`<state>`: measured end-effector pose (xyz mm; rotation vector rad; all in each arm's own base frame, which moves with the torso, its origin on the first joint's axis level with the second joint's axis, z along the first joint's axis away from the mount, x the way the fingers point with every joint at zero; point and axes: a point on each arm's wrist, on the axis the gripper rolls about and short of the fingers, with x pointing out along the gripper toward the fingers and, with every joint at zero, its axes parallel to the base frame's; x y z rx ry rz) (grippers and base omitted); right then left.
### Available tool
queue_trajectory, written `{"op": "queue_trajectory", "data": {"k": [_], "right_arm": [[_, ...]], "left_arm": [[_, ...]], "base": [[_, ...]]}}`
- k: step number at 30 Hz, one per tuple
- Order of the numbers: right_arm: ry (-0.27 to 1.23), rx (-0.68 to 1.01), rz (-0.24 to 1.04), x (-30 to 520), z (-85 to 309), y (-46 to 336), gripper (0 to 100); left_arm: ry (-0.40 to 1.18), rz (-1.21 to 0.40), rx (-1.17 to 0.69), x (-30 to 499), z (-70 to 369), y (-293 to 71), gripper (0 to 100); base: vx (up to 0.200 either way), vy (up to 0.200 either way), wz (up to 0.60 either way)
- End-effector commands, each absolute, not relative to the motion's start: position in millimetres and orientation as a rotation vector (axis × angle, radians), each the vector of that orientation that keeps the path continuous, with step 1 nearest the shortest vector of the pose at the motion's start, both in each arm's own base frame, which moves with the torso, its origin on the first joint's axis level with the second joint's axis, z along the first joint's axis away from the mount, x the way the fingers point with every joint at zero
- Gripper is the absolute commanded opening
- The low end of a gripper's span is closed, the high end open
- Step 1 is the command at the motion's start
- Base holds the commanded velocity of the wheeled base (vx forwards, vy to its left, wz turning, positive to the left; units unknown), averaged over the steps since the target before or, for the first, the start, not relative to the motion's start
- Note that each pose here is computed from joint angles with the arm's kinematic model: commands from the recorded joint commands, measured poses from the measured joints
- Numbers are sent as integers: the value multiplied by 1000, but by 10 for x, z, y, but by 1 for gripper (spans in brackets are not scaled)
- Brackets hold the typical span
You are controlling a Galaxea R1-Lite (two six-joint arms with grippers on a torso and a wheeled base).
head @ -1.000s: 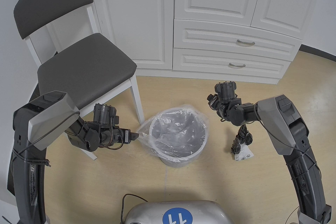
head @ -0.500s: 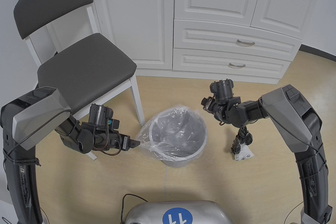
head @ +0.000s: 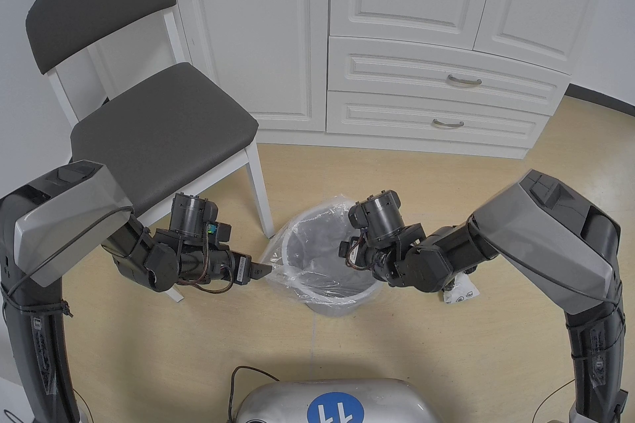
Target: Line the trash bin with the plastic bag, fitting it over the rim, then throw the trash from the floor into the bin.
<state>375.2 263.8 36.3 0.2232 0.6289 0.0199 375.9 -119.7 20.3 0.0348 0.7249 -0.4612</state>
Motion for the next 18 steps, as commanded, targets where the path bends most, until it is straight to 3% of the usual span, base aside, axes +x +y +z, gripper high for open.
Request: {"op": "queue_trajectory", "data": {"k": [1,5,7,12,18], "right_arm": [[644,159,114,3434,445,2640,100],[642,122,258,3259,348,2618,100],[555,99,395,3139,182,2660,100],[485,69,447,3087,-54,2725,100],[508,48,476,2997,-249,2832,100]], "left_arm": [[720,-462,37,3757,214,-1202,100],[720,-463,38,3757,214,-1202,100],[715,-462,36,3769,221,-1206,100],[711,-461,35,3773,231,-1207,100],[685,-457,29,3793,250,-1194,100]], "base": [[0,0,0],[0,0,0],[0,0,0],[0,0,0],[0,0,0]]}}
